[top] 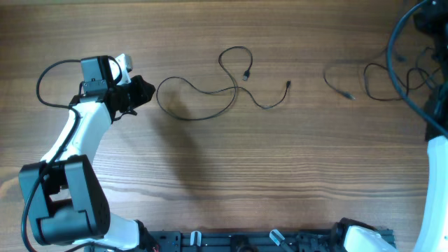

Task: Untangle cables
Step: 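Swing the right gripper far right, dragging the cable out of the pile, then lower the right gripper and lay the cable on the right table area, then release the cable and move the right gripper left toward center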

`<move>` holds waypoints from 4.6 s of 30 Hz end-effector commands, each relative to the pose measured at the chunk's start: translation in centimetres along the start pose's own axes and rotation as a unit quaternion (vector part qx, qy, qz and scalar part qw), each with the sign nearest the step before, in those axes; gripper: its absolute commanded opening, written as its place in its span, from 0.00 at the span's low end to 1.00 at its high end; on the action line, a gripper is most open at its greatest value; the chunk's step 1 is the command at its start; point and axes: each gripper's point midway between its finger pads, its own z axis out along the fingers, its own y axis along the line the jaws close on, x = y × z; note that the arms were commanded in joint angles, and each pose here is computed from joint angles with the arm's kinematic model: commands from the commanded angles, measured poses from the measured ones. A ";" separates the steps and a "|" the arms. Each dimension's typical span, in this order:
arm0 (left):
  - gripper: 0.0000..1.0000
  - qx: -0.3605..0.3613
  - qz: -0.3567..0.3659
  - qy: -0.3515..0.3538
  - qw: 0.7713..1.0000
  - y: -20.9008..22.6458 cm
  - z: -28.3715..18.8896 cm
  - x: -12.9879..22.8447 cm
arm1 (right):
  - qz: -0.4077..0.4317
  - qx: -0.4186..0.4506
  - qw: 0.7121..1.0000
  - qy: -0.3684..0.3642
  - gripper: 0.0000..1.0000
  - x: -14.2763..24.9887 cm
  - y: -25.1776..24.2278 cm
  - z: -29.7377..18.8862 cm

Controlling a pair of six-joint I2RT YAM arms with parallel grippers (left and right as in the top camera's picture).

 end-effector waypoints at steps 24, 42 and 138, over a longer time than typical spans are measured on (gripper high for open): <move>0.17 -0.006 -0.004 0.001 1.000 0.5 0.1 0.1 | 0.142 0.350 0.886 0.268 0.04 20.7 -22.9 1.8; 0.20 -0.006 -0.004 0.001 1.000 0.5 0.1 0.1 | 0.022 0.435 0.821 0.368 0.99 24.7 -27.6 -2.7; 0.25 -0.005 -0.004 0.002 1.000 0.4 0.2 0.2 | 0.079 0.323 0.771 0.543 1.00 40.1 -17.9 -6.2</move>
